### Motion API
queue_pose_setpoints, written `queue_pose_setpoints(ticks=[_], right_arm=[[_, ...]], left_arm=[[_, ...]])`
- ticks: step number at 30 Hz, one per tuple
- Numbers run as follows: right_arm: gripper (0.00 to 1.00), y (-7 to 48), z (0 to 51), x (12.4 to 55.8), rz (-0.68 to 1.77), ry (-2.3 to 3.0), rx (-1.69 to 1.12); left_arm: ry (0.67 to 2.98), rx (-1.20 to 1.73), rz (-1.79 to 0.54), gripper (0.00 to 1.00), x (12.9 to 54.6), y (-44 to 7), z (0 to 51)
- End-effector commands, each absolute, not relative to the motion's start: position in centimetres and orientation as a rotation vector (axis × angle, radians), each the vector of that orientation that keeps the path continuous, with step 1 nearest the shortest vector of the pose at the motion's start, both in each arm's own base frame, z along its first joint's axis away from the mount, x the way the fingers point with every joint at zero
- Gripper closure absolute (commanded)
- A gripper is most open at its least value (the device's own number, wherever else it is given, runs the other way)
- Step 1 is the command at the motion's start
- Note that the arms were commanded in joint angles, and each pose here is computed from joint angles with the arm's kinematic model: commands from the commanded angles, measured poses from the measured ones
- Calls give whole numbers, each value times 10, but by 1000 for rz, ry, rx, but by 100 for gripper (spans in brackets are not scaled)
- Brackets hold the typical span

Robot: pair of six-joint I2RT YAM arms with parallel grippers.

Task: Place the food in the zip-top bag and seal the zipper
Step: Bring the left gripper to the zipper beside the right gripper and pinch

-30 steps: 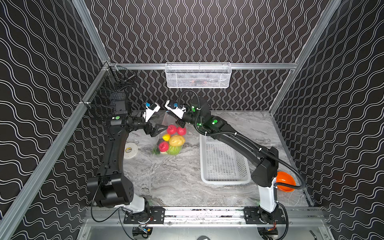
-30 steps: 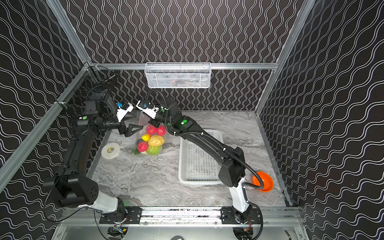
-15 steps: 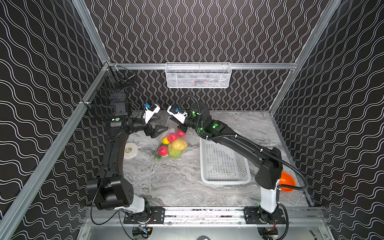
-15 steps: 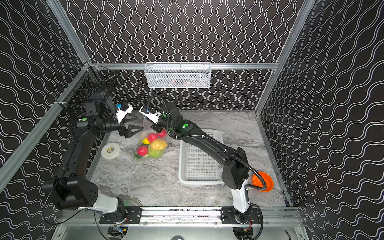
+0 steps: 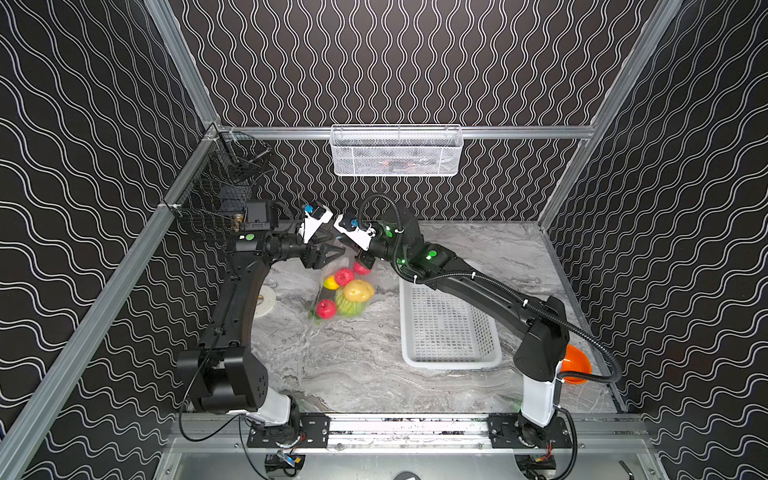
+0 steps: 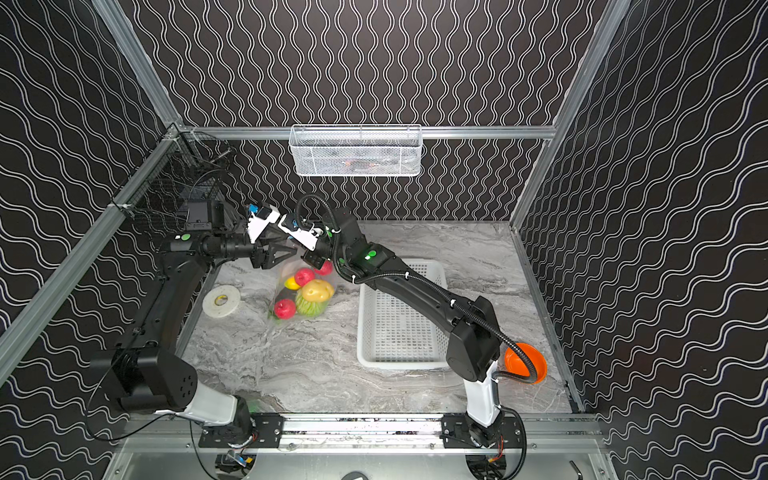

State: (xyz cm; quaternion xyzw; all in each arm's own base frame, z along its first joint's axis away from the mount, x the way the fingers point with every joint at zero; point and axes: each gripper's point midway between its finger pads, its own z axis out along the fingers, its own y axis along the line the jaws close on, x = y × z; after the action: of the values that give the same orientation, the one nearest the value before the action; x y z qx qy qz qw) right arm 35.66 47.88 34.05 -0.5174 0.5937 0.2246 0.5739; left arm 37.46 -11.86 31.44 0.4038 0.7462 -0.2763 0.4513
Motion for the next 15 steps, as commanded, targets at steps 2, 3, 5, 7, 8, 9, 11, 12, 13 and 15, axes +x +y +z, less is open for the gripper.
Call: queue_pose_setpoints(ticks=[2, 3, 5, 7, 8, 9, 11, 12, 13, 15], right_arm=[[100, 479, 356, 353, 538, 1337, -1200], [100, 479, 355, 352, 538, 1336, -1203], [100, 479, 354, 352, 537, 1337, -1208], [100, 478, 354, 351, 536, 1337, -1209], [100, 478, 351, 350, 538, 1341, -1214], [100, 478, 349, 350, 542, 1344, -1217], [100, 479, 344, 348, 548, 1350, -1230], [100, 479, 341, 348, 551, 1354, -1235], [100, 479, 339, 347, 552, 1357, -1239], [100, 479, 336, 346, 552, 1362, -1250]], left_arm=[[1837, 973, -656, 46, 384, -120, 321], [1837, 974, -657, 49, 384, -120, 320], [1838, 975, -662, 59, 383, -121, 320], [1837, 978, -665, 71, 382, -123, 320], [1836, 979, -669, 78, 381, -123, 321], [1837, 981, -673, 85, 380, -124, 321], [1835, 985, -679, 100, 379, -125, 322], [1834, 989, -681, 100, 378, -126, 322], [1836, 991, -681, 100, 377, -126, 322], [1835, 1001, -687, 100, 374, -128, 322]])
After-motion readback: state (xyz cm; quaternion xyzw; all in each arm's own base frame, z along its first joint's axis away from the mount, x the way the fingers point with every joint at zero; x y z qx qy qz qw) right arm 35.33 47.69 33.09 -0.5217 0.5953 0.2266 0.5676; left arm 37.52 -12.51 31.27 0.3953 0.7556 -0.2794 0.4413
